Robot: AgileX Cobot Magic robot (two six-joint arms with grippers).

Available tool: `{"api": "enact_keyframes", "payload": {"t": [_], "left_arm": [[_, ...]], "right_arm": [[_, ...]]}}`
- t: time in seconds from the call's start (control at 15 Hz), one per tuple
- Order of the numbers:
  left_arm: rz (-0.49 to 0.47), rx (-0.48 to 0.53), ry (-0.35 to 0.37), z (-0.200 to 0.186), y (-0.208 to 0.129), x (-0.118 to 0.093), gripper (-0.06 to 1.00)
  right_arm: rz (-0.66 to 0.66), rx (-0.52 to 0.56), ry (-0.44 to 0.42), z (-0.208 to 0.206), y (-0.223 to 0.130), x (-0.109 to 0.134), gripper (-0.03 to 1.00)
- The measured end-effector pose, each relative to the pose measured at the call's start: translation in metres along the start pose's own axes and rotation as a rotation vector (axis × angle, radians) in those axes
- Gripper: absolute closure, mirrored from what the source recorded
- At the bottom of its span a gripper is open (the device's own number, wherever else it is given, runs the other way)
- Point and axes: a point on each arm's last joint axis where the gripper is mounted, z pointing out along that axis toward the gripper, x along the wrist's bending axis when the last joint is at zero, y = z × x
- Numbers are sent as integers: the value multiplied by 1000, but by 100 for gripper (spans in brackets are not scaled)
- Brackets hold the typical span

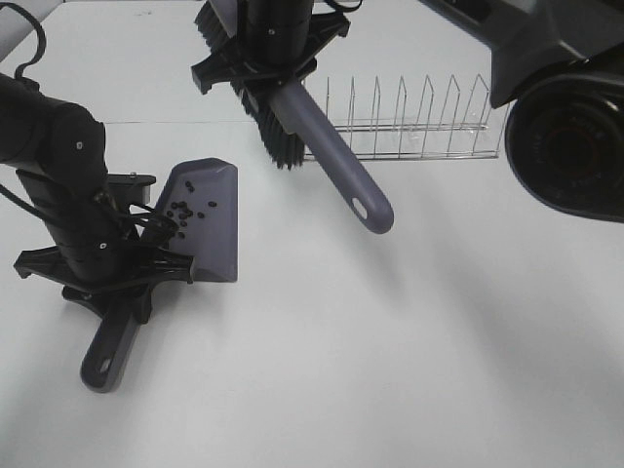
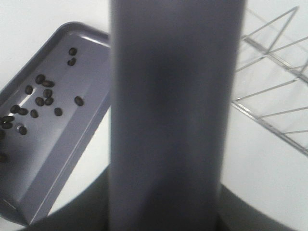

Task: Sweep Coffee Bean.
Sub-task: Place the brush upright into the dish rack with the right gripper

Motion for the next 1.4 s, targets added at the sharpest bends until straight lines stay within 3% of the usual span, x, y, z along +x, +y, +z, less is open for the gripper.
{"api": "enact_keyframes", "payload": {"t": [0.2,0.33,0.6,0.73,1.07,1.4], "left_arm": [[0,0,0,0,0,0,60],[0,0,0,0,0,0,60],[0,0,0,0,0,0,60],[0,0,0,0,0,0,60],[1,0,1,0,0,0,60],[2,1,1,0,0,0,60]], "right_arm": [[52,-60,-22,-32,7,-31,68],[118,-69,-52,-49,5,-70,68],[218,-11,-106,-71,-20,-129,68],[289,62,-139,-86,-51,-165,68],[403,233,-126,-65,-103,-202,68],[480,336,-80,-39,-122,-193,68]]}}
